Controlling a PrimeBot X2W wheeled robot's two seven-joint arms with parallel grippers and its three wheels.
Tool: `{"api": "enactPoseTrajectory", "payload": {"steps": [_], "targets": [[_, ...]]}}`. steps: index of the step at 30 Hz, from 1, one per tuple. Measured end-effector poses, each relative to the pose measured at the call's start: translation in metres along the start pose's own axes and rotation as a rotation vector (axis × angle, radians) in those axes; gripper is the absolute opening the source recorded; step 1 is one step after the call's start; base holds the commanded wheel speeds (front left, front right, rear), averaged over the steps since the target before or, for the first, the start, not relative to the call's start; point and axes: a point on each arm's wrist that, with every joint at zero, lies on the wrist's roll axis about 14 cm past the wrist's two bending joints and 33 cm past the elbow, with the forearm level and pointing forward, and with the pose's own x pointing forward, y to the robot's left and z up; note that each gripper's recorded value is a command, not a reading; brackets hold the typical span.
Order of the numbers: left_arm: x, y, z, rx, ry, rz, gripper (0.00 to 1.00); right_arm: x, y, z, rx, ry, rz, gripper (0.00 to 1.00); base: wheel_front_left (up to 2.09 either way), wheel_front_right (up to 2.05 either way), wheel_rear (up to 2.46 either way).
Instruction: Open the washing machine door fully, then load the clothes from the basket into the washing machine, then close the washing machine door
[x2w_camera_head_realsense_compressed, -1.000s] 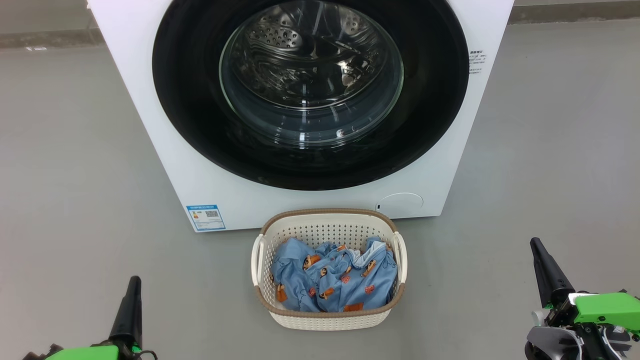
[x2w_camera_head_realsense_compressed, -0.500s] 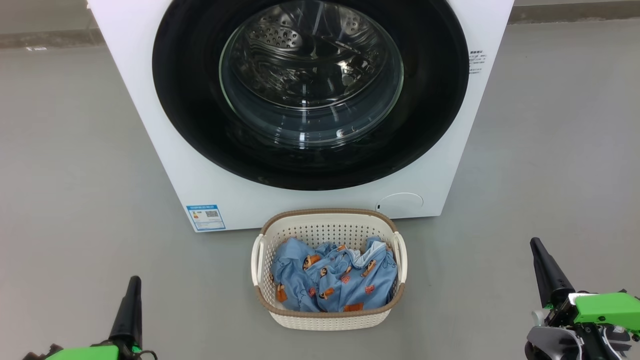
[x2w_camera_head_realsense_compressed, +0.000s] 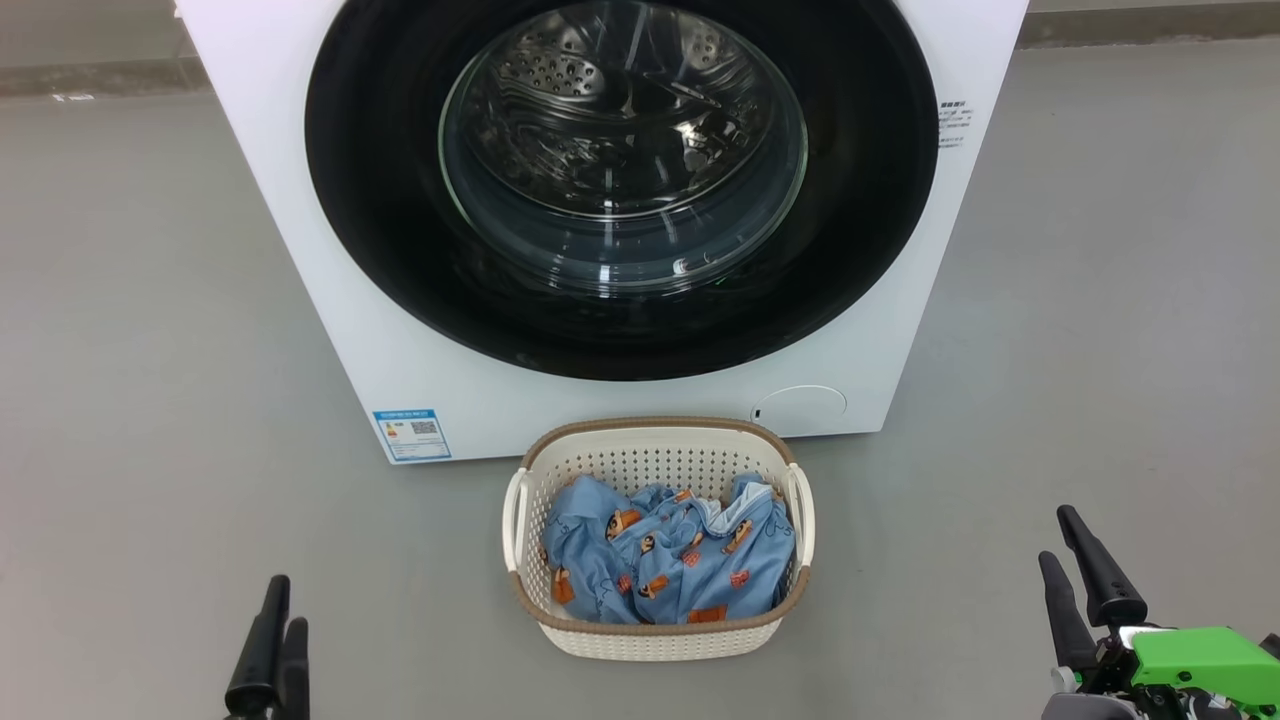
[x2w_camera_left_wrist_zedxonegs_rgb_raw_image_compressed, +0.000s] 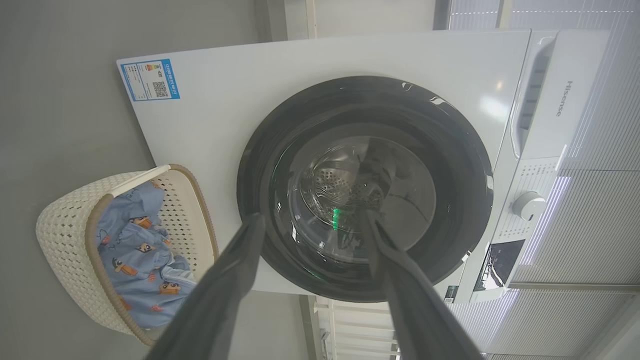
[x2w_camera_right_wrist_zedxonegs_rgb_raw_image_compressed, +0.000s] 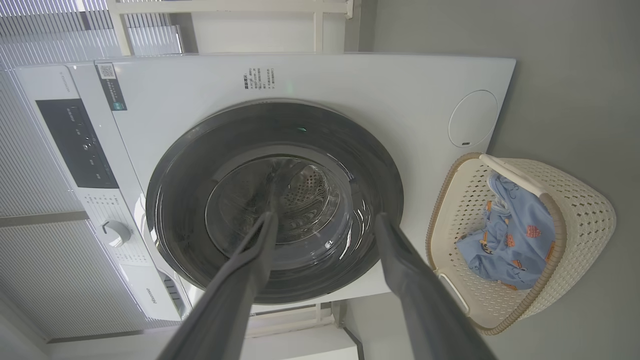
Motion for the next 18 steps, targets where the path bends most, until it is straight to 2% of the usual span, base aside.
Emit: {"api": "enactPoseTrajectory", "payload": {"steps": [18], "targets": [[0.003,-0.013,0.003,0.026,-0.038,-0.040,1.00,0.007,0.018,-0.005,-0.017,-0.009,0.052,1.00,0.00,0.00,0.00]]}}
